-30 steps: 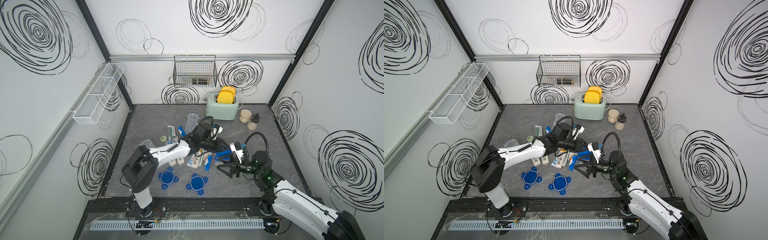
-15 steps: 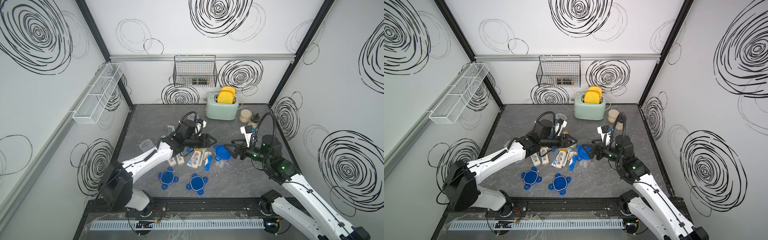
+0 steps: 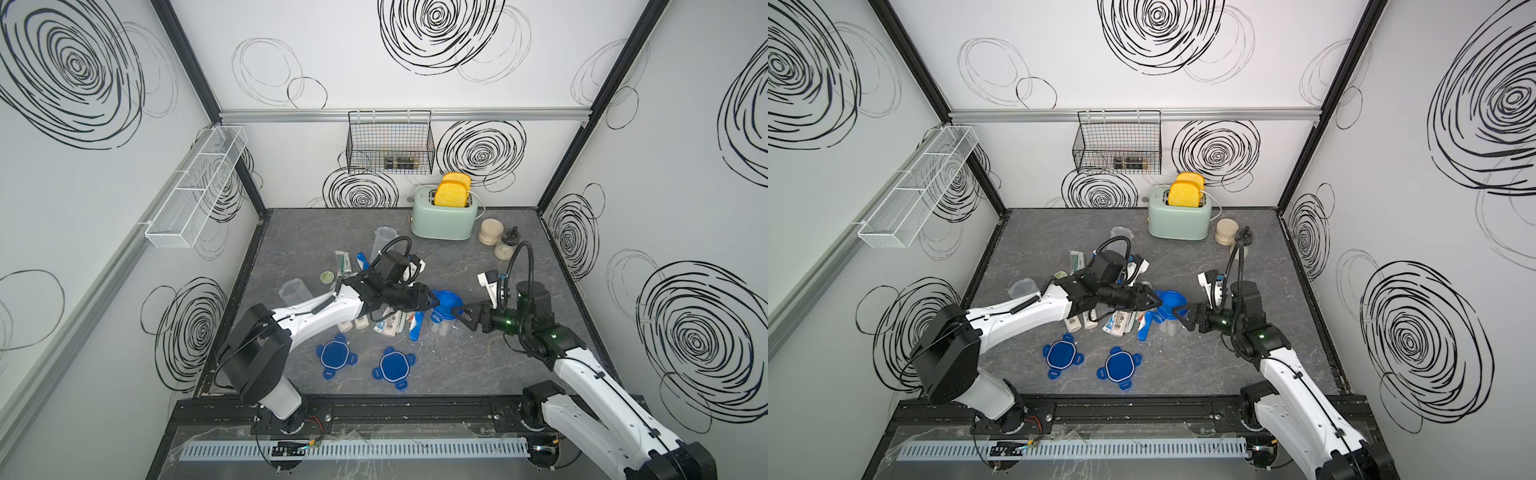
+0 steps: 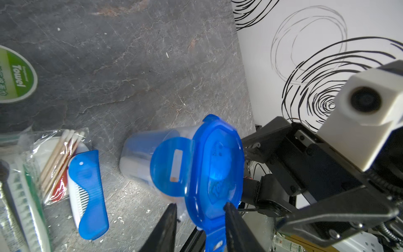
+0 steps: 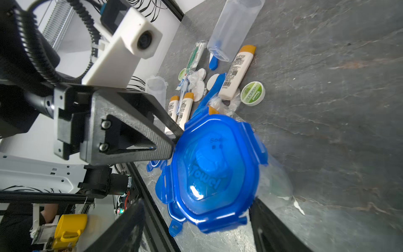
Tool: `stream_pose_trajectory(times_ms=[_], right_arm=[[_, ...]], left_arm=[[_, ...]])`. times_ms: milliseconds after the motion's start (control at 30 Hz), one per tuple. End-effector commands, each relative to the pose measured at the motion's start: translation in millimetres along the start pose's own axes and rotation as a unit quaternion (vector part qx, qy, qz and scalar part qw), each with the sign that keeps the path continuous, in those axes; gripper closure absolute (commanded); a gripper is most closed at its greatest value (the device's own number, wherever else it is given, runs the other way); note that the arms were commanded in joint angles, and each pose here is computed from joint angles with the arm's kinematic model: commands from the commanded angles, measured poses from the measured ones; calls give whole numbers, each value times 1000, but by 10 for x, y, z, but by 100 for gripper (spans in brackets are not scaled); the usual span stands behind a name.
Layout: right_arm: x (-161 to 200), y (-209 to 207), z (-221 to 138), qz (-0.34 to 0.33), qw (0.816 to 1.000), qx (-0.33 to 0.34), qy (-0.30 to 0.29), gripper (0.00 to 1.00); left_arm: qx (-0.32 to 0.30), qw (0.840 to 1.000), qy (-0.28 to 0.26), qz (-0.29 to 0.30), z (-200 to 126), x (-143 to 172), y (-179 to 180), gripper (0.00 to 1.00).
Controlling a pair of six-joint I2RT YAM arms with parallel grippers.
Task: Take out toiletry kits
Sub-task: Adjust the container at the center of the board.
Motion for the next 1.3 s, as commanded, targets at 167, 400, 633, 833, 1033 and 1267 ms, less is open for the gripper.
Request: stream_pose_trajectory(times_ms=[167,400,633,833,1033,1267], right_arm=[[73,220,13,-1,998,-62,12,24],[158,402,17,-14,994,-104,13,24],[262,415,118,1,994,-112,6,23],[265,378,145,-3,995,-95,10,22],[339,357,131,-4,996,-93,16,20],[457,315,87,-10,996,-88,6,19]], left_arm=[[10,1000,-1,26,74,-165,-127,66],[20,999,8,34,164,-214,-161,67],[26,999,14,30,270,-259,-137,65],[22,999,6,32,247,-295,-135,61],[-13,998,-65,22,-75,-535,-31,50],[41,996,-68,37,-336,-439,-335,60]])
Point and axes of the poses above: each gripper's point midway between its finger pads, its own z axis out along the fingers, its own y axis along the line the jaws close on, x = y × z, the point moved 3 cm from there along -z, back along the fingers, and after that the axes turned 9 degrees about -z, right-handed, at the moved point
